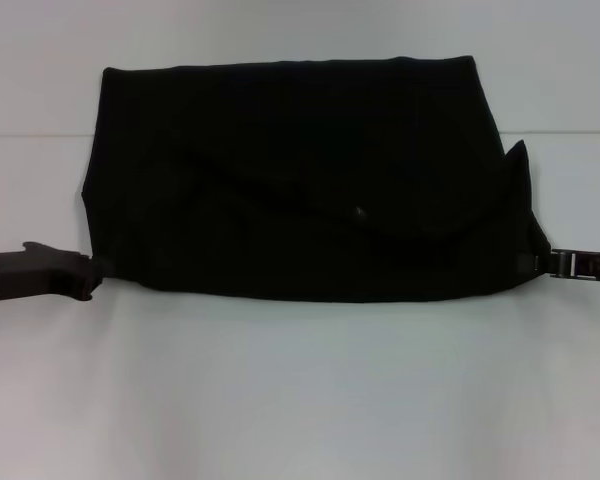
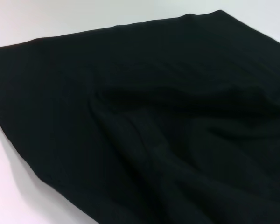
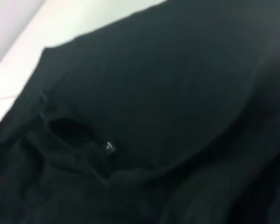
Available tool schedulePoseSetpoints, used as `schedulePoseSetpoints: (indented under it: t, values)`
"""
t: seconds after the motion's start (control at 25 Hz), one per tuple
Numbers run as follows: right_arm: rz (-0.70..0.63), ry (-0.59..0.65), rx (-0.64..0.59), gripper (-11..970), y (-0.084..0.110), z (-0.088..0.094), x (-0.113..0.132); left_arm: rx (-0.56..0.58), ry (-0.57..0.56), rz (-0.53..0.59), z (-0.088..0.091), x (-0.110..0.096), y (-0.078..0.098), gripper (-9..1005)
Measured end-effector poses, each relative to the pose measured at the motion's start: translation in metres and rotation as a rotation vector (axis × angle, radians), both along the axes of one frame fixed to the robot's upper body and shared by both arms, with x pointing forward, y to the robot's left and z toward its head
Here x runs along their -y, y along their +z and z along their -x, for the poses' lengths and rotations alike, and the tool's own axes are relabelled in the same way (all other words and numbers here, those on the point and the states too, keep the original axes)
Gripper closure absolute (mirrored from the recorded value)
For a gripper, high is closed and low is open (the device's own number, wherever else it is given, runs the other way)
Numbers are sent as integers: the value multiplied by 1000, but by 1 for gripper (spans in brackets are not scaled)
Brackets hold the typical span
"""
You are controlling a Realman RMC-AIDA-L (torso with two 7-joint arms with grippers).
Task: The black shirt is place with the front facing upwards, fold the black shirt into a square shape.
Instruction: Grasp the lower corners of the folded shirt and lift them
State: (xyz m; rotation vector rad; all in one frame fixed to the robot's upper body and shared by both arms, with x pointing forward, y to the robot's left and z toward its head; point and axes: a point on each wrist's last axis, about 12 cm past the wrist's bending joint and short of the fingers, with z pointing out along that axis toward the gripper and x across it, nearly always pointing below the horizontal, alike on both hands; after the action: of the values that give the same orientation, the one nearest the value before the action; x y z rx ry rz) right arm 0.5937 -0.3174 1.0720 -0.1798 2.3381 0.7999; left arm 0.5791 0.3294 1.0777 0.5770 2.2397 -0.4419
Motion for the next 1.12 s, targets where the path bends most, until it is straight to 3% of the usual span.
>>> schedulePoseSetpoints:
  t: [0.12, 0.44, 0.72, 1.12]
  values:
    - [-27, 14, 18, 919, 0, 7, 6, -10, -5, 18, 5, -4, 3, 997]
    - [-79, 69, 64, 923, -1, 39, 21, -75, -52, 84, 29, -16, 6, 997]
    - [-101, 146, 87, 924, -7, 70, 28, -150, -125, 220, 70, -34, 6, 998]
    - [-174, 223, 123, 924, -21, 137, 46, -194, -193, 332, 110, -52, 2, 998]
